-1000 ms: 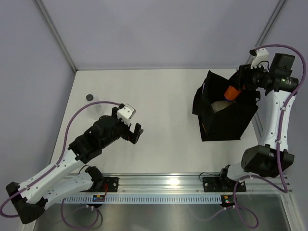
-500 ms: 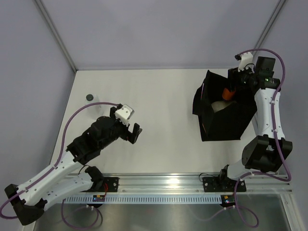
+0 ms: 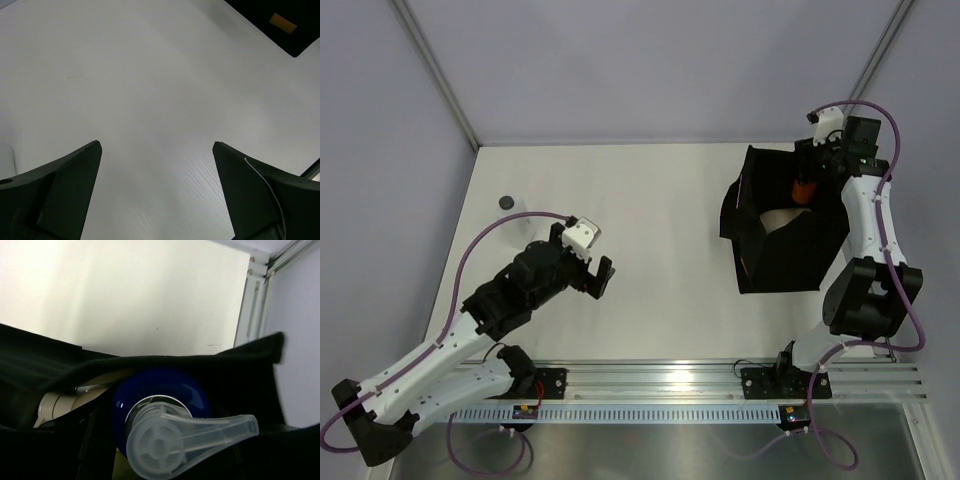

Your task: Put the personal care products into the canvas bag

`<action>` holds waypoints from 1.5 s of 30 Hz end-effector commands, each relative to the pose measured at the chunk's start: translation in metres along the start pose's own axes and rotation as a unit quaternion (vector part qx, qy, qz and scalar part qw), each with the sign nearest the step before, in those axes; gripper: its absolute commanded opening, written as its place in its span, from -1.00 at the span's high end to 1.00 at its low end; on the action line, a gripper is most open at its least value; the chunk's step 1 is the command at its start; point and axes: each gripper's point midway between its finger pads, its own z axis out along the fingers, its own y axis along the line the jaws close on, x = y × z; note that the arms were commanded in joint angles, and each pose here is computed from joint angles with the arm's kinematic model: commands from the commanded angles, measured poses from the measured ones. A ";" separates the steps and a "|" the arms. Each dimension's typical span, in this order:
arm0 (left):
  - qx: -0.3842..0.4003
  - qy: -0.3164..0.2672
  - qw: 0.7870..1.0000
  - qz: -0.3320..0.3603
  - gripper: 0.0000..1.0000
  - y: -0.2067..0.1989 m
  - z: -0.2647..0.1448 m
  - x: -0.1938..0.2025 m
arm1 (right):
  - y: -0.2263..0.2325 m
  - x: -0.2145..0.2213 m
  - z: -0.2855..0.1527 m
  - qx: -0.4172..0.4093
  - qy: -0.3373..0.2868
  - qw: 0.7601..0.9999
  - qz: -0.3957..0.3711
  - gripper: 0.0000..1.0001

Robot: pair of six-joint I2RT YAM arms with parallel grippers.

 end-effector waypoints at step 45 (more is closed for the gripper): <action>-0.484 0.068 0.817 -0.306 -0.91 0.200 0.006 0.030 | 0.191 -0.030 -0.239 -0.334 -0.219 0.917 0.011 -0.99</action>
